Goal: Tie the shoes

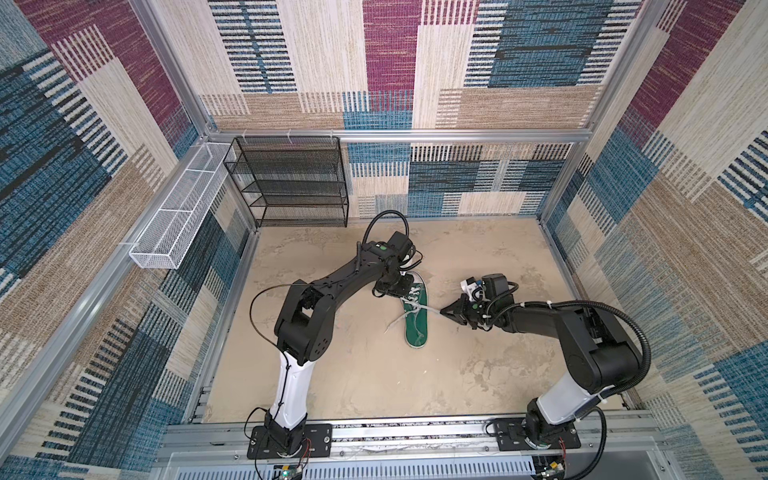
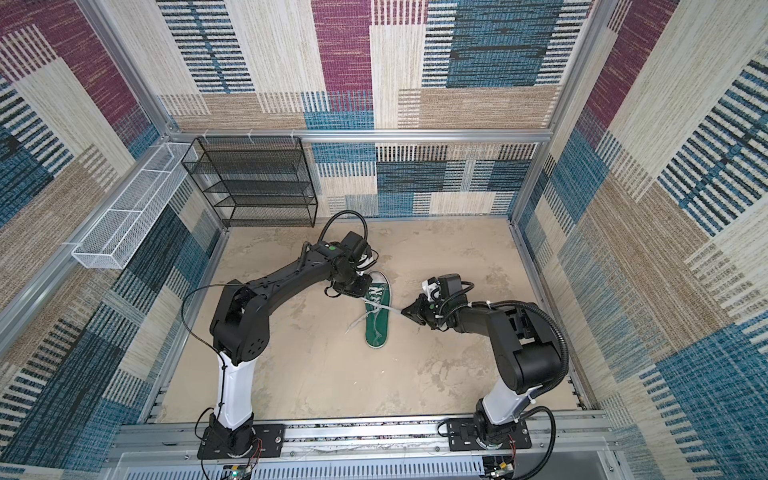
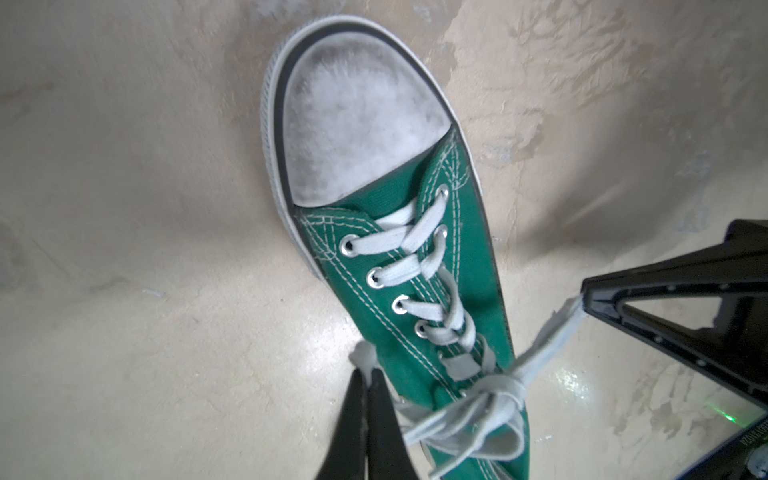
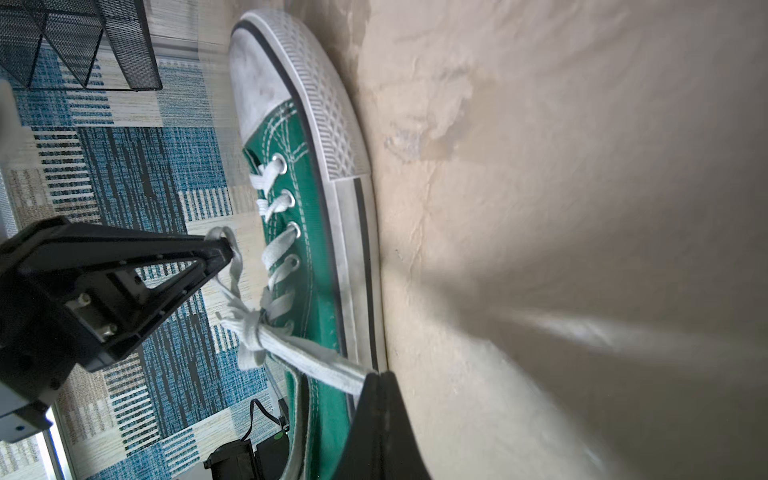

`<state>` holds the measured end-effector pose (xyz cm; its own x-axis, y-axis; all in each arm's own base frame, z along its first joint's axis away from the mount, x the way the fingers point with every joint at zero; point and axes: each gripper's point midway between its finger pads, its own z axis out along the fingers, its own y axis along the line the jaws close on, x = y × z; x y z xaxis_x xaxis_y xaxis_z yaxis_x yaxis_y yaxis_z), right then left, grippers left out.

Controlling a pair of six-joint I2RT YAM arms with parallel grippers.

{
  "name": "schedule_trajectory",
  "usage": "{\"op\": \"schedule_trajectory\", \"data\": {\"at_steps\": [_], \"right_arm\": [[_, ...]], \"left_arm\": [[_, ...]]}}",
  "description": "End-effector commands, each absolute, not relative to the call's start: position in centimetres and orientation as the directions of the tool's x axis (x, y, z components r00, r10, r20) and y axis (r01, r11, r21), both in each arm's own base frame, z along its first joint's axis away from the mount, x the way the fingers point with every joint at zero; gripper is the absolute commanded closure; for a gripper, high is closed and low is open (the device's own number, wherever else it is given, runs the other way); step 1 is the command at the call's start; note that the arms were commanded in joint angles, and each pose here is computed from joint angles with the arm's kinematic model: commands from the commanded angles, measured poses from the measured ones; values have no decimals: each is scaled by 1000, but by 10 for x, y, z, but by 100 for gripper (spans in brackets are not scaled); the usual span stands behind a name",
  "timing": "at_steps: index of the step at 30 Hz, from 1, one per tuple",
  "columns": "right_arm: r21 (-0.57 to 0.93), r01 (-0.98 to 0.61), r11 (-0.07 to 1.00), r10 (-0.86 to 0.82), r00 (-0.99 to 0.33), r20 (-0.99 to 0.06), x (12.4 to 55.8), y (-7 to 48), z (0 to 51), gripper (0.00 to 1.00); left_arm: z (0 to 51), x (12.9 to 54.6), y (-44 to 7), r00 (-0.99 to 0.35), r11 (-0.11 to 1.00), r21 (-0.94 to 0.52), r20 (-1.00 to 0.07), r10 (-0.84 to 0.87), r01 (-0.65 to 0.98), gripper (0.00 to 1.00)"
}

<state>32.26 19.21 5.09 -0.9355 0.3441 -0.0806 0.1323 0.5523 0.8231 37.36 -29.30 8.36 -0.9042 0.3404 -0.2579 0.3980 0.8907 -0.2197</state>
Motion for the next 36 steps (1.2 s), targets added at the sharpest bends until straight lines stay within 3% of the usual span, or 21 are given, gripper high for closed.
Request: {"op": "schedule_trajectory", "data": {"at_steps": [1, 27, 32, 36], "right_arm": [[810, 132, 571, 344, -935, -90, 324, 189, 48, 100], [779, 178, 601, 383, -920, -85, 319, 173, 36, 100], [815, 164, 556, 377, -923, -72, 324, 180, 41, 100], [784, 164, 598, 382, -919, -99, 324, 172, 39, 100]], "left_arm": [[88, 379, -289, -910, 901, -220, -278, 309, 373, 100], [89, 381, -276, -933, 914, -271, -282, 224, 302, 100], [90, 381, -282, -937, 907, -300, -277, 213, 295, 100], [87, 378, -276, -936, 914, -279, -276, 218, 295, 100]]}}
